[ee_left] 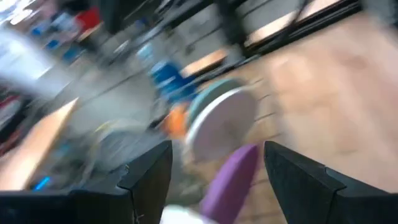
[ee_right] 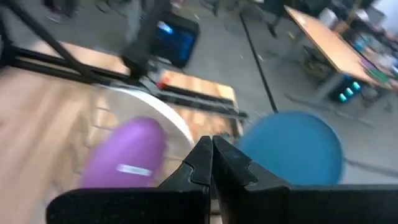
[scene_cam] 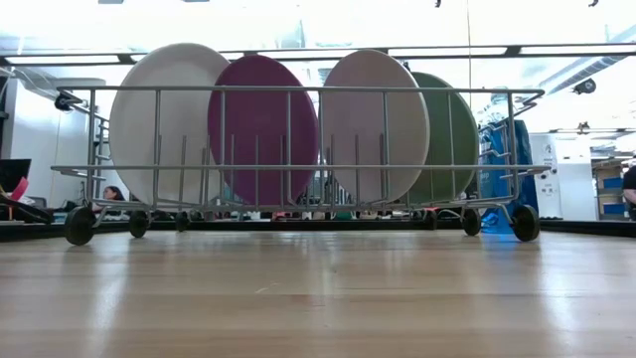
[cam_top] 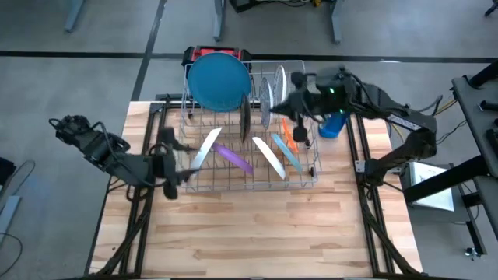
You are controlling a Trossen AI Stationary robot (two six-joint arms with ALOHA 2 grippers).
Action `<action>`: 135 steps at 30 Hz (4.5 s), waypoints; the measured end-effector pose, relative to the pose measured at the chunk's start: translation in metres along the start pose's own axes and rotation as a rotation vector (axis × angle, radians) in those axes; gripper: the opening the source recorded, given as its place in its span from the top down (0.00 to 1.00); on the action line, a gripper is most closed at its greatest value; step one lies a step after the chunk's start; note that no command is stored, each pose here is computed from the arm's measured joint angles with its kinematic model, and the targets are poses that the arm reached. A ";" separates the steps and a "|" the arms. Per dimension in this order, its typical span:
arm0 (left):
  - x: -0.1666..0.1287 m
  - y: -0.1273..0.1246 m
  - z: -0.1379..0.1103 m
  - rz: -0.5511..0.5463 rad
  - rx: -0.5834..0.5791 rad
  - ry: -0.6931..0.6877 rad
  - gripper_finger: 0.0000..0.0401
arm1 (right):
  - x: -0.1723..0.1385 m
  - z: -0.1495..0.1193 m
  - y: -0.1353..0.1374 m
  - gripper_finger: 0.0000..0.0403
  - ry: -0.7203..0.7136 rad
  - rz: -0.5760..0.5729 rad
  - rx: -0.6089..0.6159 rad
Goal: Sort dishes
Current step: Return to Home Position
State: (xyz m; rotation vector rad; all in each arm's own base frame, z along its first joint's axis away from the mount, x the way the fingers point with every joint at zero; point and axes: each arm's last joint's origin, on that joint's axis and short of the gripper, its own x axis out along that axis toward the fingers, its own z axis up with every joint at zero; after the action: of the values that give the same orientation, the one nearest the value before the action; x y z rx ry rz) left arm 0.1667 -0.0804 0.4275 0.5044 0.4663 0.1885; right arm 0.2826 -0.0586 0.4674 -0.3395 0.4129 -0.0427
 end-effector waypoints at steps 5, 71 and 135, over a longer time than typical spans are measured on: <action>0.007 -0.014 -0.012 -0.131 0.036 -0.127 0.40 | -0.013 -0.004 0.037 1.00 -0.107 0.051 -0.028; 0.009 0.018 -0.203 0.868 -0.221 -0.011 1.00 | -0.060 -0.287 0.154 1.00 -0.621 -0.078 0.160; 0.034 0.079 -0.303 1.421 -0.276 0.246 1.00 | -0.057 -0.291 0.159 1.00 -0.607 0.095 0.293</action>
State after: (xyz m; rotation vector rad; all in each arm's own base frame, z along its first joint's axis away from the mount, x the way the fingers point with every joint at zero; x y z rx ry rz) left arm 0.0486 0.1247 0.2196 0.4627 0.2350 1.6697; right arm 0.1098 0.0061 0.1858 -0.0332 -0.1800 0.0912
